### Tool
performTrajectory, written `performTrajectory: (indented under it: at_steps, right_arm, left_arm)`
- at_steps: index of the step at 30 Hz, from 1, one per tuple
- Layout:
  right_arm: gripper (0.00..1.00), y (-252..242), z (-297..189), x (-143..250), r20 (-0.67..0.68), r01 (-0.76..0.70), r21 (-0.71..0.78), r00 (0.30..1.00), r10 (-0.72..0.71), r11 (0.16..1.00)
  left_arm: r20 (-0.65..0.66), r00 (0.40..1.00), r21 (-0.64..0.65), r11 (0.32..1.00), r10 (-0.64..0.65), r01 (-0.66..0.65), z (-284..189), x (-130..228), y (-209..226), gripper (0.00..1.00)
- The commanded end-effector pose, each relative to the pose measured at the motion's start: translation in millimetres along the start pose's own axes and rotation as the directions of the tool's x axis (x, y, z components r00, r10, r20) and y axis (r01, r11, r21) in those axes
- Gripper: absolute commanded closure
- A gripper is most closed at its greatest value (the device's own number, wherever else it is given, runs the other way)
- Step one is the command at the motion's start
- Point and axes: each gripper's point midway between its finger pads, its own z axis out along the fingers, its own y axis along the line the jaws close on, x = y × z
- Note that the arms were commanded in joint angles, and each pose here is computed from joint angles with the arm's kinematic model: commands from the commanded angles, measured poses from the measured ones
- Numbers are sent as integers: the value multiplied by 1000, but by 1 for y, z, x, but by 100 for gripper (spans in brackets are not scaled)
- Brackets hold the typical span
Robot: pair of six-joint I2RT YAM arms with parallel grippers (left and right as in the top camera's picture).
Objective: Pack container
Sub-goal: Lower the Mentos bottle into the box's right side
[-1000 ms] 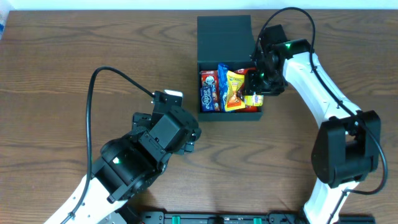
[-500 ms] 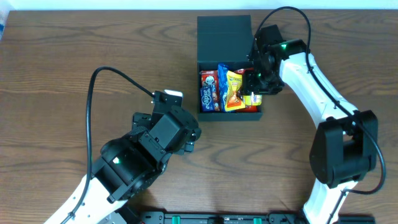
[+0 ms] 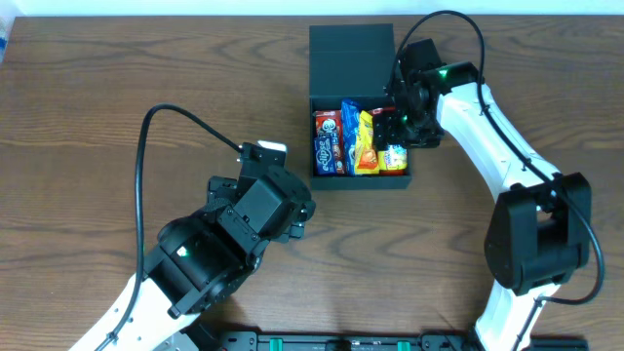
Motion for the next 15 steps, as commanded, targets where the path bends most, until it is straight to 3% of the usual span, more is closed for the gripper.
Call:
performTrajectory:
  at_steps: [1,3,8,15]
  right_arm:
    - [22,7,8,-3,-7,35,-18,999,-36,999]
    - [19,7,8,-3,-7,35,-18,999,-35,999]
    - [1,8,6,-3,-9,35,-18,999,-35,999]
    - [1,16,-26,-14,12,43,-21,999,-43,999]
  left_arm:
    - [7,1000,-19,1000,-12,13,0,-1,4,5]
    - [6,1000,-20,1000,-12,12,0,-1,4,5]
    - [6,1000,-20,1000,-12,12,0,-1,4,5]
    - [6,1000,-20,1000,-12,12,0,-1,4,5]
